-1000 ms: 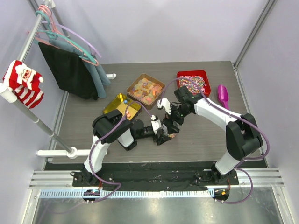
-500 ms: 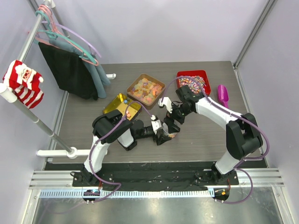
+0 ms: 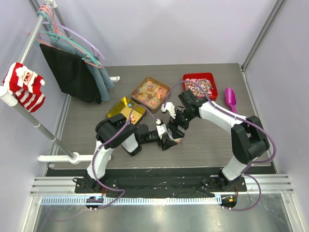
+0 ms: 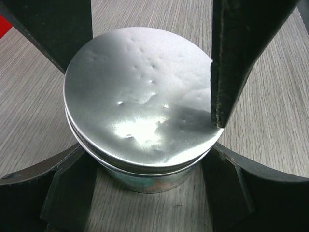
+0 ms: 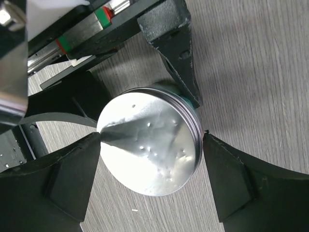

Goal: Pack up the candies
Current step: Screw the bottle lid onto the packing bottle.

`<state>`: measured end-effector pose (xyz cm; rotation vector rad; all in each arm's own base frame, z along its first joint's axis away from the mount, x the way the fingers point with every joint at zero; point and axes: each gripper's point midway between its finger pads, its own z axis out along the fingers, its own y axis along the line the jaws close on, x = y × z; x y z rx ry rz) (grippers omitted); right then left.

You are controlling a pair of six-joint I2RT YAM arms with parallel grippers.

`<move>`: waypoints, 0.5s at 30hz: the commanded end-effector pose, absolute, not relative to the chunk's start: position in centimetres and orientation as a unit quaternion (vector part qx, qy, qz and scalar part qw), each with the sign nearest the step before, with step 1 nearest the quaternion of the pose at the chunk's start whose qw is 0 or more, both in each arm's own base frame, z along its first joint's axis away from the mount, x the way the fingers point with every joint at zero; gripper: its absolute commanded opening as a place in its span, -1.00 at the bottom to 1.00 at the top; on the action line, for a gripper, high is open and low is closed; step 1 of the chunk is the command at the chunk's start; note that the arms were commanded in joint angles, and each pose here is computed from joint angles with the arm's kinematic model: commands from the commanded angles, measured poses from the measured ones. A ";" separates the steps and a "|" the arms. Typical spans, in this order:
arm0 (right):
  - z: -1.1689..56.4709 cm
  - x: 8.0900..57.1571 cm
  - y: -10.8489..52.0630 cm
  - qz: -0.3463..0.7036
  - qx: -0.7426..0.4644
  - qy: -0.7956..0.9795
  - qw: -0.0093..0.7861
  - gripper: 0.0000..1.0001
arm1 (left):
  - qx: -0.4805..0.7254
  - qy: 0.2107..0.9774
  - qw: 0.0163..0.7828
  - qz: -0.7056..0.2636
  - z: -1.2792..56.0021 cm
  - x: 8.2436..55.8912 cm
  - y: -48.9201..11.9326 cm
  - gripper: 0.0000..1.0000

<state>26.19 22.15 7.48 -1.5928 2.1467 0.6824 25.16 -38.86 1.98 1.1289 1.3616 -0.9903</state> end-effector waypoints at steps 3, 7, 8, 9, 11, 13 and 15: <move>9.5 28.6 22.5 0.223 -0.563 0.758 0.241 0.79 | 0.483 0.532 0.569 -0.401 3.1 25.4 -39.1 0.47; 10.1 29.4 21.7 0.227 -0.544 0.767 0.254 0.79 | 0.483 0.532 0.568 -0.402 3.0 25.3 -39.1 0.47; 10.5 29.6 21.8 0.225 -0.543 0.765 0.263 0.79 | 0.483 0.532 0.568 -0.402 3.0 25.4 -39.1 0.47; 10.6 29.8 21.6 0.224 -0.540 0.766 0.266 0.79 | 0.483 0.532 0.568 -0.402 3.0 25.4 -39.1 0.48; 10.9 30.5 21.7 0.218 -0.531 0.769 0.282 0.79 | 0.483 0.531 0.568 -0.402 3.1 25.4 -39.1 0.48; 10.6 31.0 21.4 0.205 -0.522 0.776 0.288 0.75 | 0.484 0.531 0.568 -0.402 3.1 25.4 -39.2 0.47; 10.2 31.6 21.3 0.196 -0.513 0.783 0.292 0.70 | 0.483 0.531 0.568 -0.402 3.1 25.4 -39.1 0.47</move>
